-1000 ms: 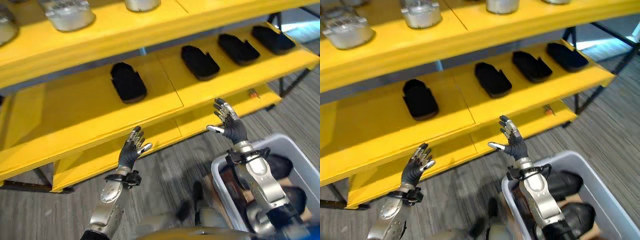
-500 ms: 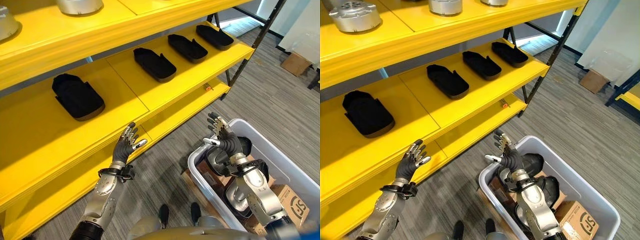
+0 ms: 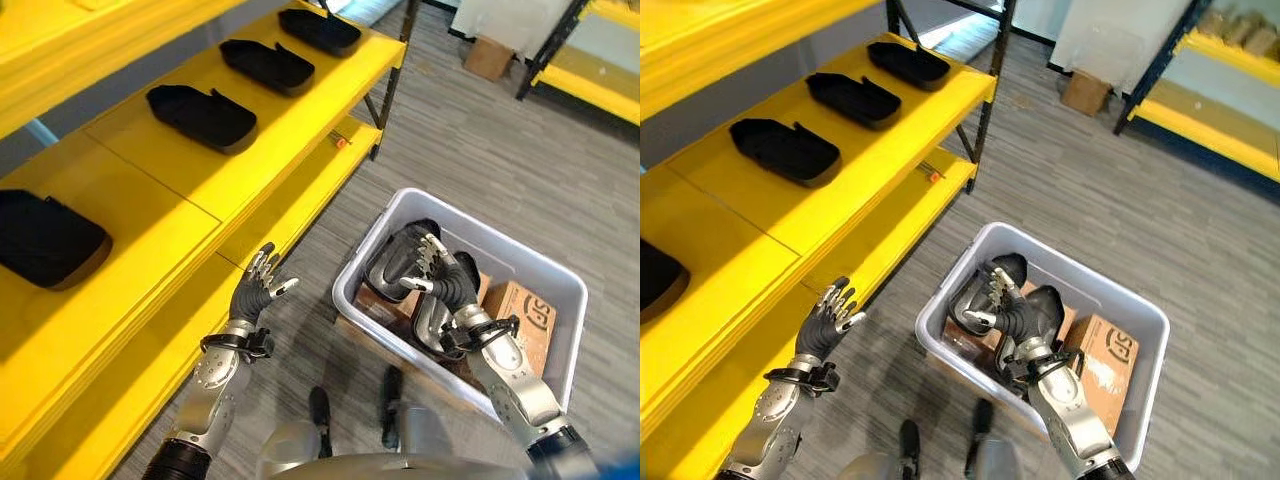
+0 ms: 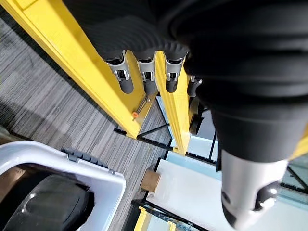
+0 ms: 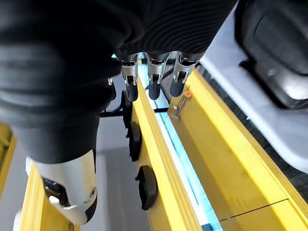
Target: Move parts from the plastic box to the shelf.
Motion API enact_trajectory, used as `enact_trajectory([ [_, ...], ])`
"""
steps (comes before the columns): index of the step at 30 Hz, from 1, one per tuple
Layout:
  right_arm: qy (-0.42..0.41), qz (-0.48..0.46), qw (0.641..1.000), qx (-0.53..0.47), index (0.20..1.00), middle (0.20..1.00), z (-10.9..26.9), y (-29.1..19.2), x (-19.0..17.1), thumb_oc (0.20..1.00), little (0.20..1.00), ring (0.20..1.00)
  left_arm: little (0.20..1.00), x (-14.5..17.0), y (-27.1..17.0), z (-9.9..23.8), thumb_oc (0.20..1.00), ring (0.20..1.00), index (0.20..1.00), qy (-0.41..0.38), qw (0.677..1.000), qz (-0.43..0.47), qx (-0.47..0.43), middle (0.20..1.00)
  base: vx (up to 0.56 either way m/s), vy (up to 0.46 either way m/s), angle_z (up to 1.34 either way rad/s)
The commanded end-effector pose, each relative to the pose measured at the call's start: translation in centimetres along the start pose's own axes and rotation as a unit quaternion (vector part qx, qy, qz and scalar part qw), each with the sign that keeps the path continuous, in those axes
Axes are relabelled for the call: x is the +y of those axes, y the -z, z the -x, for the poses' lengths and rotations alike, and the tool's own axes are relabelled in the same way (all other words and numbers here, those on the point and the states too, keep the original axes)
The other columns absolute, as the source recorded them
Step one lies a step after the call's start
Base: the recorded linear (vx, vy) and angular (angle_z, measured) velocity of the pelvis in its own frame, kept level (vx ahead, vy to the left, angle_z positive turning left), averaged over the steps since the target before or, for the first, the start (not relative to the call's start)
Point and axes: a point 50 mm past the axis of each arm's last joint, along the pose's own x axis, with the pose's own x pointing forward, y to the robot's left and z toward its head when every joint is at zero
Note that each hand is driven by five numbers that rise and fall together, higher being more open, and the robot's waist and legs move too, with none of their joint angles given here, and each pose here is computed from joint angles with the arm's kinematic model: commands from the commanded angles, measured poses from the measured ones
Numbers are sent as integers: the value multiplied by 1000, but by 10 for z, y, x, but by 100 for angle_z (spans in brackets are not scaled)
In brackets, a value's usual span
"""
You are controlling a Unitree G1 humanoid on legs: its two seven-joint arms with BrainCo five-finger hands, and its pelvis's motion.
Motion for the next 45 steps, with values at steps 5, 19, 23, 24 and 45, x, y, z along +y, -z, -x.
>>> enact_trajectory([
  [5, 6, 8, 999, -51, 1000, 1000, 2, -19, -5, 1000, 1000, 1000, 1000, 3, -14, 4, 1000, 1000, 1000, 5, 999, -1, -34, 1000, 133, -170, -32],
  [19, 18, 25, 997, -74, 1000, 1000, 7, -33, -18, 1000, 1000, 1000, 1000, 2, -14, 5, 1000, 1000, 1000, 8, 999, 17, -36, 1000, 74, -154, 0],
  [23, 12, 41, 995, -89, 1000, 1000, 5, -40, -20, 1000, 1000, 1000, 1000, 0, -20, 5, 1000, 1000, 1000, 7, 998, 25, -49, 1000, 106, 8, -18],
  [24, 18, 44, 995, -90, 1000, 1000, 4, -41, -21, 1000, 1000, 1000, 1000, 0, -21, 5, 1000, 1000, 1000, 7, 998, 28, -51, 1000, 177, 154, -47],
  [45, 43, 32, 994, -99, 1000, 1000, -4, -41, -19, 1000, 1000, 1000, 1000, -21, -60, -20, 1000, 1000, 1000, 61, 989, -18, -135, 1000, 48, 162, -46],
])
